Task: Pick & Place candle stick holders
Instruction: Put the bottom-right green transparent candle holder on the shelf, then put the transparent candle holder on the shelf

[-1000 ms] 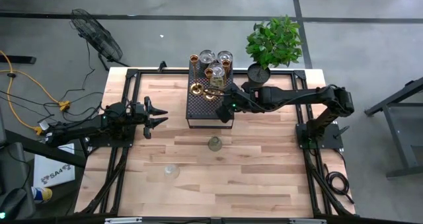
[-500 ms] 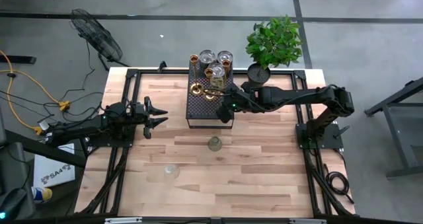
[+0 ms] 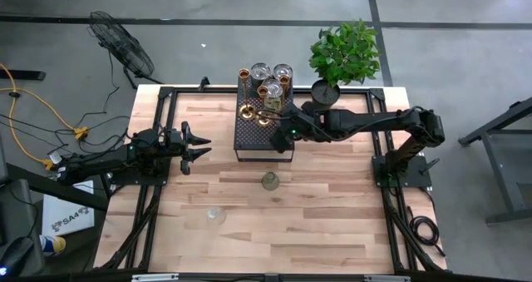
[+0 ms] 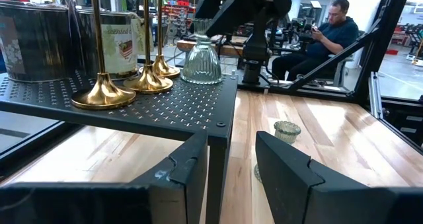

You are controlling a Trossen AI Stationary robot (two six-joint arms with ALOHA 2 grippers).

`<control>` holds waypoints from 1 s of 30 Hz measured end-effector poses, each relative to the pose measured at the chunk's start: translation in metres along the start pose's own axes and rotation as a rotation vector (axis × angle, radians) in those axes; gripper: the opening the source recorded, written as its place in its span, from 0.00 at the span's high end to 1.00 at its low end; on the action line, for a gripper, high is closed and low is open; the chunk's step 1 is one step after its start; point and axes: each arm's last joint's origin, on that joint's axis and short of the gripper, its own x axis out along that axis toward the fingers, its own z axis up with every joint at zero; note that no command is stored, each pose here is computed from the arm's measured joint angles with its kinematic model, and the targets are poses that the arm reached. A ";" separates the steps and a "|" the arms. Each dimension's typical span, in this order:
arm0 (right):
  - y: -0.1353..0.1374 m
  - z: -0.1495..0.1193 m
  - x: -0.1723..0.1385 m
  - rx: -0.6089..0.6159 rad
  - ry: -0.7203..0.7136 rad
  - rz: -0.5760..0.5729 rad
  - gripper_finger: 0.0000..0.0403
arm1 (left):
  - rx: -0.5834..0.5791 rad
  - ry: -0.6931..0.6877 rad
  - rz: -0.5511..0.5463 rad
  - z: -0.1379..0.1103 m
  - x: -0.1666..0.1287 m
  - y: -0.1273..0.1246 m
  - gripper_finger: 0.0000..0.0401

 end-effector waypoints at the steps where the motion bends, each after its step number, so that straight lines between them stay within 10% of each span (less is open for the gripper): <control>1: 0.001 0.001 0.000 0.000 -0.007 0.013 0.49 | 0.000 0.000 0.000 0.000 0.000 0.000 0.69; 30: -0.007 0.005 -0.006 0.042 0.004 0.030 0.31 | 0.000 0.000 0.000 0.000 0.000 0.000 0.69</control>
